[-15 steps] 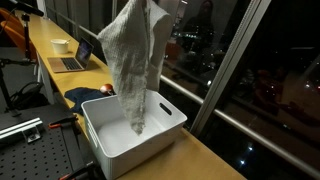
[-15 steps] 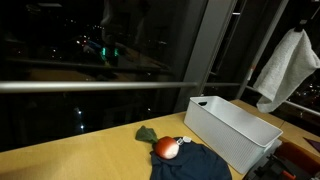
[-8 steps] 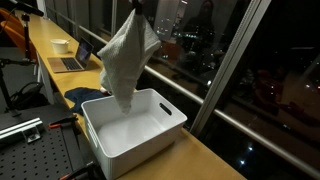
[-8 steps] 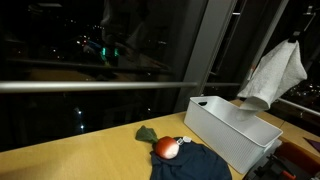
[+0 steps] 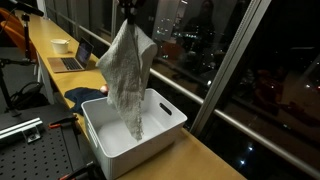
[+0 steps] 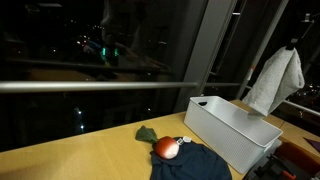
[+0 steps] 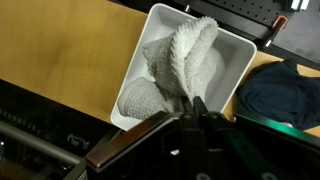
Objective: Remove the blue shirt, the white towel and turnip from the basket, then put them back in the basket
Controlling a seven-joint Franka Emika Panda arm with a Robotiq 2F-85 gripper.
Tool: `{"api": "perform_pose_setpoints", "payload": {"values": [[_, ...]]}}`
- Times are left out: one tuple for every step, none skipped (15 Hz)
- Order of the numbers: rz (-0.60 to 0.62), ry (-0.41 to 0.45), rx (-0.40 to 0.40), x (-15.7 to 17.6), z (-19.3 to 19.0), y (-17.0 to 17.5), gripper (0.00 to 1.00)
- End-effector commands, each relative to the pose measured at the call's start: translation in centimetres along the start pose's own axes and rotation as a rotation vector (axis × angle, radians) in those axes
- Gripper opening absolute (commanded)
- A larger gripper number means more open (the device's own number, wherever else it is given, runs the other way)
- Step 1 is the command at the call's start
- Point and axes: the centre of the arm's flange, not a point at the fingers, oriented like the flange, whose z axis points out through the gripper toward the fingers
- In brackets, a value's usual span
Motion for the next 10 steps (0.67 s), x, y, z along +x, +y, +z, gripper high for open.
{"api": "perform_pose_setpoints", "payload": {"values": [[-0.038, 0.020, 0.011, -0.6, 1.1, -1.5, 0.01], [-0.042, 0.015, 0.011, -0.6, 1.5, -1.5, 0.01], [-0.044, 0.010, 0.019, -0.8, 1.9, -1.5, 0.01], [-0.044, 0.007, 0.025, -1.0, 2.2, -1.4, 0.31], [-0.043, 0.007, 0.029, -1.1, 2.6, -1.5, 0.32], [-0.044, 0.008, 0.034, -1.3, 2.9, -1.7, 0.37], [-0.047, 0.008, 0.039, -1.5, 3.2, -2.0, 0.45], [-0.050, 0.008, 0.043, -1.5, 3.5, -2.4, 0.51], [-0.056, 0.009, 0.047, -1.5, 3.7, -3.0, 0.58], [-0.063, 0.011, 0.050, -1.4, 3.9, -3.6, 0.66]]}}
